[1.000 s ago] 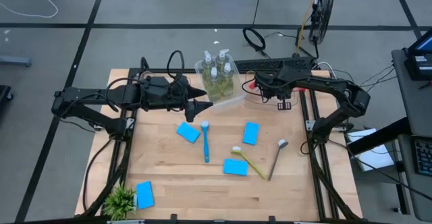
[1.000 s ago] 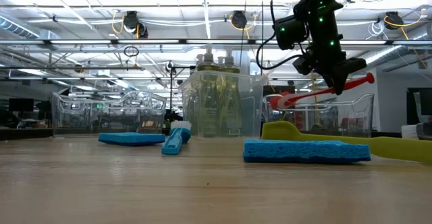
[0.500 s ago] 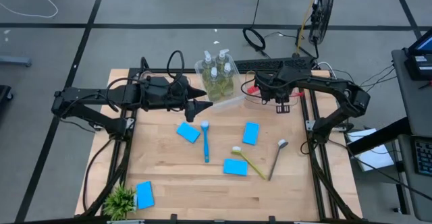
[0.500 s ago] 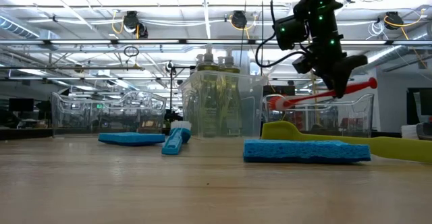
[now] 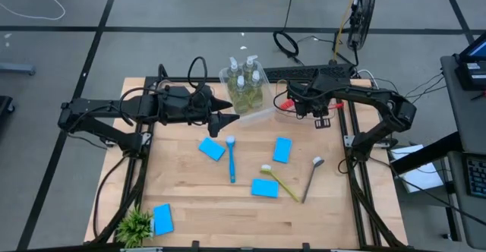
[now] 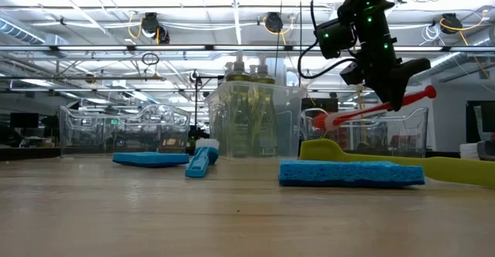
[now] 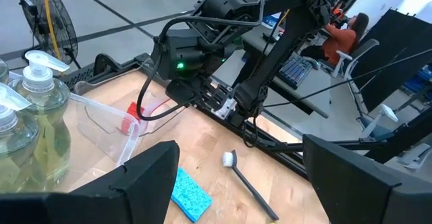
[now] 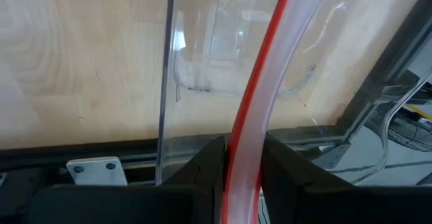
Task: Pick & Place Kitchen Sink Supplies
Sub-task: Put the red dish brush into the right transparent bin, then put the blue dish brush into the right transparent bin
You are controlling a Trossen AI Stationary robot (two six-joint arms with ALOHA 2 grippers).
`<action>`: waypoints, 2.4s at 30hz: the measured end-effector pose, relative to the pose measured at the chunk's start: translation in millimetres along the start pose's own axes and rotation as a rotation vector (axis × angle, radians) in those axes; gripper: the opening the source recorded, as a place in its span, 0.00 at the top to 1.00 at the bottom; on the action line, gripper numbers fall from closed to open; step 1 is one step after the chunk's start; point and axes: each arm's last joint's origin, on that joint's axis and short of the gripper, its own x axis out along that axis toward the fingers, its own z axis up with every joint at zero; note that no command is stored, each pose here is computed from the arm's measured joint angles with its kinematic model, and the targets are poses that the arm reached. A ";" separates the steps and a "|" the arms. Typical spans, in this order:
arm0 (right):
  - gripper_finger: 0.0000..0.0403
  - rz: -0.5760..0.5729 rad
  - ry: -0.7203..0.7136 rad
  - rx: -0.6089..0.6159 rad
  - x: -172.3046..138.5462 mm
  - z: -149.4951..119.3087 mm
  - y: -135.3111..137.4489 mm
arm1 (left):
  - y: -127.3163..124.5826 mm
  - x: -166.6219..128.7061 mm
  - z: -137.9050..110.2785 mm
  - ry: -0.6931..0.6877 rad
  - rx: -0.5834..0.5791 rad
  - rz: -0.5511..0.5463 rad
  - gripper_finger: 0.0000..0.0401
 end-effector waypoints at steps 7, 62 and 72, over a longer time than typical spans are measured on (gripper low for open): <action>0.84 0.008 0.011 -0.028 0.0 -1.1 0.7 | 0.0 0.0 0.0 0.000 0.000 0.000 0.23; 0.57 0.201 -0.832 0.731 -97.1 -93.3 75.0 | 50.2 107.5 -137.8 0.597 -0.382 0.586 0.23; 0.57 0.196 -0.833 0.722 -97.2 -93.2 74.9 | 71.4 124.1 -166.7 0.697 -0.473 0.728 0.23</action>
